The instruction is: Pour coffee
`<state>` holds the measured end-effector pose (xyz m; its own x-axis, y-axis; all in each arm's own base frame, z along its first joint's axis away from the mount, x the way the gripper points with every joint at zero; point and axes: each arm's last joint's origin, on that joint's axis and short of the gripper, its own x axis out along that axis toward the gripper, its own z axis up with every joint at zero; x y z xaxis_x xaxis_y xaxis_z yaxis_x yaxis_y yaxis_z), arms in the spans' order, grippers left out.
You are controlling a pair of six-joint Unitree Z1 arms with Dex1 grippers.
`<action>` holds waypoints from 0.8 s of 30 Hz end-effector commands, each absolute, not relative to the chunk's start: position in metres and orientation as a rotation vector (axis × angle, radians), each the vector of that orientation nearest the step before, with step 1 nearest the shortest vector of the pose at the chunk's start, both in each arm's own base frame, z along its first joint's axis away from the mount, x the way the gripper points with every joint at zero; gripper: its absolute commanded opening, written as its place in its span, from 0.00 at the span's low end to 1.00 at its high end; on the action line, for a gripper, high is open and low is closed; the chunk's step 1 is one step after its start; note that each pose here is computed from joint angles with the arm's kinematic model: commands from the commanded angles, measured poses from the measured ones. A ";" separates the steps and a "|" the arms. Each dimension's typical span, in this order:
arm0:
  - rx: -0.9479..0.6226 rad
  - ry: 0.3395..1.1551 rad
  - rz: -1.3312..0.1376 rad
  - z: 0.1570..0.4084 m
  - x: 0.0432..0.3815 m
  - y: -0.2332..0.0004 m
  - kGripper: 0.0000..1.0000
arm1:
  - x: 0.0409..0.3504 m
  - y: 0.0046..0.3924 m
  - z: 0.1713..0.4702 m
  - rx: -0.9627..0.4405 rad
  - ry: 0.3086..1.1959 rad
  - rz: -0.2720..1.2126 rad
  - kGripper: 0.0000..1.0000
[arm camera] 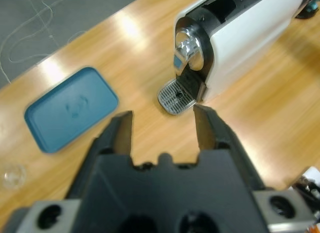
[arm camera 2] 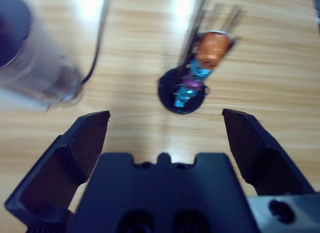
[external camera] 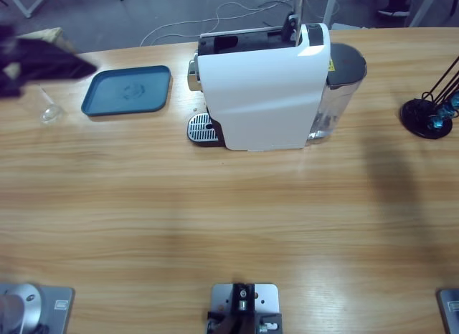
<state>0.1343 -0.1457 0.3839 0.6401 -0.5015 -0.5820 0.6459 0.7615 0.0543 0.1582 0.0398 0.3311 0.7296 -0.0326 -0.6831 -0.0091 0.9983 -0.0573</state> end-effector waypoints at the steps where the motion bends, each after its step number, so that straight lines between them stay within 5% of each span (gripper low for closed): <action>1: 0.207 0.619 -0.728 0.347 0.088 -0.109 1.00 | 0.164 0.012 0.295 0.024 0.735 -0.195 0.81; 3: 0.205 0.639 -0.749 0.342 0.084 -0.109 1.00 | 0.171 0.012 0.295 0.026 0.720 -0.198 0.80; 5: 0.193 0.641 -0.746 0.341 0.082 -0.107 1.00 | 0.178 0.013 0.295 0.030 0.710 -0.198 0.68; 18: 0.183 0.636 -0.746 0.340 0.085 -0.111 1.00 | 0.210 0.019 0.292 0.063 0.711 -0.151 0.67; 21: 0.179 0.638 -0.747 0.340 0.085 -0.112 1.00 | 0.213 0.019 0.293 0.071 0.707 -0.146 0.56; 24: 0.179 0.638 -0.747 0.340 0.085 -0.112 1.00 | 0.215 0.020 0.291 0.072 0.720 -0.139 0.54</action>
